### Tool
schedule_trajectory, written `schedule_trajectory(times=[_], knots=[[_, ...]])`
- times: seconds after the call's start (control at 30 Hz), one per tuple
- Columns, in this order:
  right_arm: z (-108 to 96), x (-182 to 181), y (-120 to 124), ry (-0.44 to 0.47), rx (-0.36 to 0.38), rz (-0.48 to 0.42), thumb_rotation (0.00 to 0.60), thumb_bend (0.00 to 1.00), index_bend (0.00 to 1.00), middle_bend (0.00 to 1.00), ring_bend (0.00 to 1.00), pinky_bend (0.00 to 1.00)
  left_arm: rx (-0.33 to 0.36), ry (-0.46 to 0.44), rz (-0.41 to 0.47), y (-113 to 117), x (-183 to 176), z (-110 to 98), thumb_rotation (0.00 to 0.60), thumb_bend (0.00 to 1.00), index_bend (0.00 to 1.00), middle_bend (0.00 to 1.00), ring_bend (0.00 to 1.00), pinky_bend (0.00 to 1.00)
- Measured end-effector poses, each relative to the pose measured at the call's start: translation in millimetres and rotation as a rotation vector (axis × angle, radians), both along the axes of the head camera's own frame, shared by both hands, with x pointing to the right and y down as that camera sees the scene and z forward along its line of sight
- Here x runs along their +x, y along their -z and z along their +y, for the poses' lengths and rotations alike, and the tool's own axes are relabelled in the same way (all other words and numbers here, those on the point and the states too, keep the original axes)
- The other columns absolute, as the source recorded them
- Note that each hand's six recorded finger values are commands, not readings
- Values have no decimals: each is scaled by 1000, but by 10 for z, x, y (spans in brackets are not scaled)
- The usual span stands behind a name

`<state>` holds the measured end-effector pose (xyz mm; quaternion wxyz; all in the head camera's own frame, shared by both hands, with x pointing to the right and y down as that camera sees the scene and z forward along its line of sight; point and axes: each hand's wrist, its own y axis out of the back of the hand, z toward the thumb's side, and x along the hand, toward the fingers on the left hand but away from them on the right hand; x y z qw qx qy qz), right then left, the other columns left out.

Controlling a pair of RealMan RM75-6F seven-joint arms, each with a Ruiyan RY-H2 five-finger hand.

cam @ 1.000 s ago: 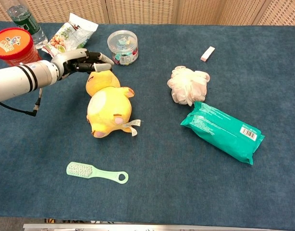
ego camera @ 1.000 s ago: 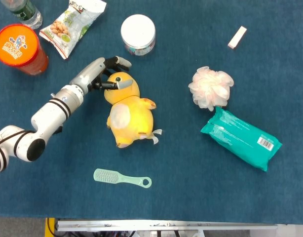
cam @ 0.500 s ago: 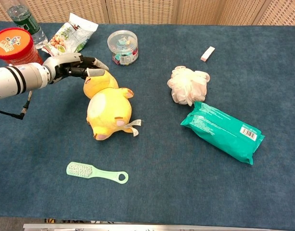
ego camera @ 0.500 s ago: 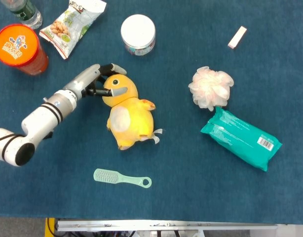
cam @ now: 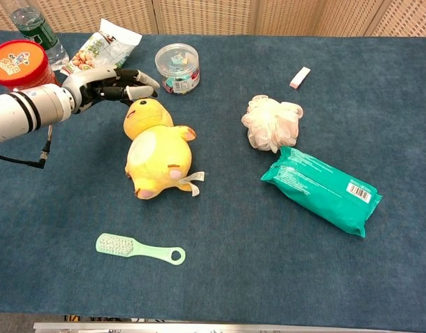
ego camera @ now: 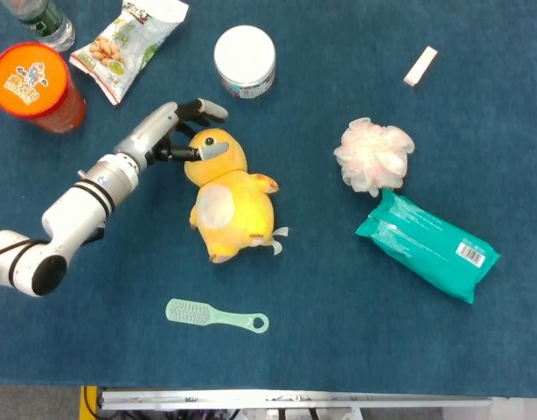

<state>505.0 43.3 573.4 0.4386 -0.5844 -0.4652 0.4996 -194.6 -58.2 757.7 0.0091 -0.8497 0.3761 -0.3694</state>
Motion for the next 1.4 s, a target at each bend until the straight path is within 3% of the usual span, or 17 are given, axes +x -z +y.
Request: schedule_trajectory(times=[0.6, 1.0, 1.4], knots=[[4, -7, -20, 2, -3, -6, 600, 121, 190, 188, 75, 0, -39, -38, -97, -137, -217, 114, 334, 144, 236, 249, 207, 274], [1, 19, -4, -2, 4, -7, 600, 120, 189, 188, 75, 0, 7, 26, -28, 35, -173, -26, 334, 144, 237, 250, 207, 275], [16, 64, -9, -14, 1, -6, 600, 120, 190, 190, 83, 0, -33, -18, -66, -147, -98, 67, 335, 144, 237, 249, 207, 274]])
